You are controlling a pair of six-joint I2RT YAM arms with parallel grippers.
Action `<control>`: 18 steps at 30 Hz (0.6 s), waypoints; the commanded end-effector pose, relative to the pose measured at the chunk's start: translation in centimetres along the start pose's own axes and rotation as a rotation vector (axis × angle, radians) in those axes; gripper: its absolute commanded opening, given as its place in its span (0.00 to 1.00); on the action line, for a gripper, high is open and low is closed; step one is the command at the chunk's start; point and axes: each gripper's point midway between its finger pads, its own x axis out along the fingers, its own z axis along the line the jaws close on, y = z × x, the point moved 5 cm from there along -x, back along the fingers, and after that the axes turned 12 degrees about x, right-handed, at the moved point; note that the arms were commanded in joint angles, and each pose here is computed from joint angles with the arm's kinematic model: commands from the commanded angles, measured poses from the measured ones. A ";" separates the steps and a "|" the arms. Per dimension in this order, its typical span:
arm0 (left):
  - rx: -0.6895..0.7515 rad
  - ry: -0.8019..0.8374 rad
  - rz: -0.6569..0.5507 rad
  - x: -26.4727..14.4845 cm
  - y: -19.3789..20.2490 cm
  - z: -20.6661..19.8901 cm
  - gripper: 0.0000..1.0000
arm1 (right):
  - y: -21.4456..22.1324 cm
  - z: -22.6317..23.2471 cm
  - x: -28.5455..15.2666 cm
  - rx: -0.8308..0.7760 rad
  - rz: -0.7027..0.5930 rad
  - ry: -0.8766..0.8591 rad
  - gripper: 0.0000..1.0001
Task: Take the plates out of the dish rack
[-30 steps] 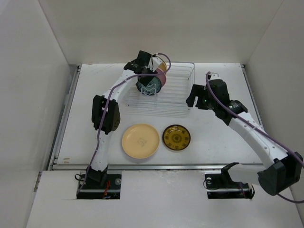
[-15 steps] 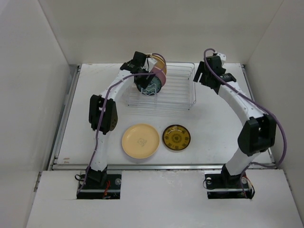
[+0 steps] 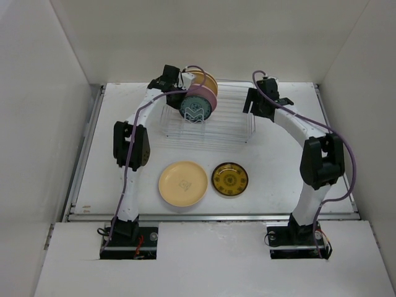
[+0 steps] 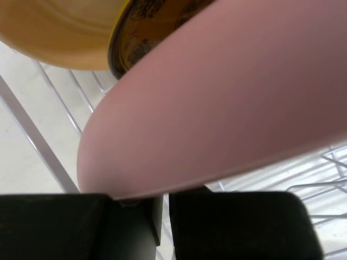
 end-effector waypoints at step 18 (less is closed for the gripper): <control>0.009 0.081 -0.147 -4.1 -2.5 0.0 0.00 | 0.9 -0.5 1.7 -0.019 0.007 -0.029 0.82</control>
